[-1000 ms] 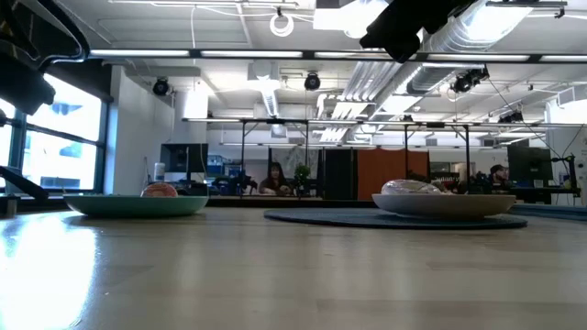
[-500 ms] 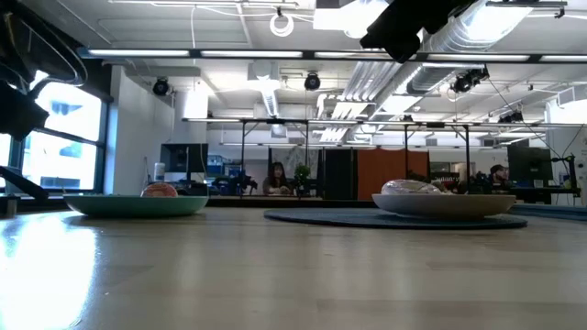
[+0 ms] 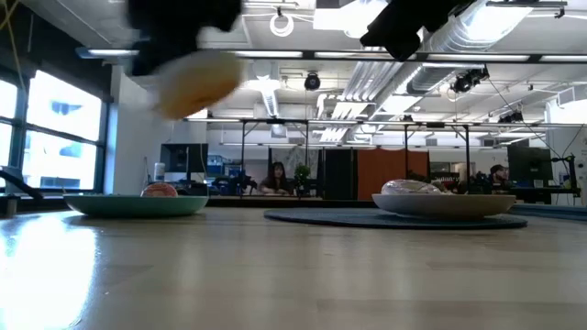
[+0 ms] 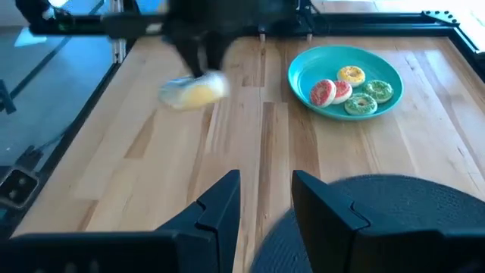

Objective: Pick & Place donuts
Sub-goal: Put the large white donut onto the white plate

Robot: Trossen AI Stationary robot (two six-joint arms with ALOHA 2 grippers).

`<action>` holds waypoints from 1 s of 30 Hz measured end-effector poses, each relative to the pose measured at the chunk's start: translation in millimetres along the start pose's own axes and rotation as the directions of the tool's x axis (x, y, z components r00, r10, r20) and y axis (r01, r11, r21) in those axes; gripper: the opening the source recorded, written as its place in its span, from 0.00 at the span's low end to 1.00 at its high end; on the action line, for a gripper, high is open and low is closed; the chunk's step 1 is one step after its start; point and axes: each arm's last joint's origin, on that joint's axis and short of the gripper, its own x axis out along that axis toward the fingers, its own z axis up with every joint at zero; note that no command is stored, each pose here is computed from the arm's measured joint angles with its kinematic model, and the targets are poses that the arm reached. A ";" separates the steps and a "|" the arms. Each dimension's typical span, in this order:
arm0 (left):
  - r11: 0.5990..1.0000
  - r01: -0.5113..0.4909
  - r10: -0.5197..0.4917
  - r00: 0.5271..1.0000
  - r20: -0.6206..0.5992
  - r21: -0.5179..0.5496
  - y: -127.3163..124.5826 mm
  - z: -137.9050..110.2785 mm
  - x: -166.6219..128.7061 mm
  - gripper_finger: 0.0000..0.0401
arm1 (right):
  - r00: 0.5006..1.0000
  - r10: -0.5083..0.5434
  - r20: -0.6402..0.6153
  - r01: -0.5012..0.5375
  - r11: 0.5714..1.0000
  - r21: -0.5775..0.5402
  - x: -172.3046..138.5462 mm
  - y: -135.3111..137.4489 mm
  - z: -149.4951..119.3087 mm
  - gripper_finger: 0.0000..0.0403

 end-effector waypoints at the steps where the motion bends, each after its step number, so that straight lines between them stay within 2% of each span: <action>1: 1.000 0.004 -0.004 0.999 0.051 -0.010 1.7 17.1 0.0 0.08 | 1.000 0.000 -0.013 0.000 1.000 -0.011 -2.3 0.3 -1.0 0.29; 4: 0.999 0.045 -0.044 0.982 0.183 -0.001 8.9 62.6 6.9 0.07 | 0.997 -0.033 -0.069 0.032 0.999 -0.026 -16.7 0.1 -3.5 0.29; 6: 0.991 0.133 -0.134 0.961 0.241 0.021 11.4 91.0 13.3 0.06 | 0.994 -0.069 -0.087 0.065 0.997 -0.046 -29.1 0.6 -4.3 0.29; 8: 0.969 0.233 -0.245 0.935 0.255 0.077 13.8 113.9 23.1 0.06 | 0.993 -0.079 -0.090 0.068 0.991 -0.112 -39.5 3.3 -5.1 0.29; 10: 0.944 0.309 -0.329 0.913 0.242 0.117 17.7 131.2 34.0 0.06 | 0.993 -0.084 -0.077 0.064 0.971 -0.232 -49.1 8.1 -5.0 0.29; 12: 0.922 0.370 -0.387 0.888 0.246 0.115 21.0 149.1 44.1 0.06 | 0.994 -0.069 -0.089 0.027 0.912 -0.409 -58.2 14.0 -7.5 0.29; 14: 0.895 0.430 -0.445 0.862 0.244 0.115 24.6 165.5 49.3 0.06 | 0.994 -0.050 -0.093 -0.011 0.828 -0.561 -65.2 18.9 -9.1 0.29; 16: 0.861 0.494 -0.509 0.834 0.212 0.124 28.8 177.5 51.8 0.06 | 0.994 -0.025 -0.102 -0.050 0.743 -0.667 -68.3 22.7 -10.7 0.29; 17: 0.843 0.521 -0.537 0.819 0.201 0.132 30.1 183.2 51.4 0.06 | 0.994 -0.009 -0.110 -0.071 0.716 -0.695 -68.6 24.6 -11.5 0.29; 20: 0.810 0.569 -0.586 0.788 0.187 0.142 32.1 197.1 55.6 0.06 | 0.989 0.020 -0.144 -0.118 0.690 -0.714 -65.3 30.2 -14.5 0.29; 22: 0.815 0.566 -0.580 0.796 0.173 0.126 35.9 199.9 60.5 0.06 | 0.982 0.019 -0.189 -0.152 0.679 -0.718 -61.7 32.9 -18.5 0.29; 24: 0.809 0.572 -0.588 0.789 0.178 0.135 35.2 202.6 57.7 0.06 | 0.980 -0.012 -0.200 -0.141 0.664 -0.735 -58.7 34.4 -19.8 0.29; 26: 0.798 0.582 -0.603 0.773 0.197 0.156 33.7 205.5 51.0 0.06 | 0.978 -0.058 -0.201 -0.121 0.629 -0.768 -55.6 35.3 -20.4 0.29; 30: 0.766 0.624 -0.642 0.756 0.131 0.154 32.0 201.2 53.8 0.06 | 0.982 -0.094 -0.163 -0.085 0.547 -0.833 -48.0 37.9 -17.0 0.29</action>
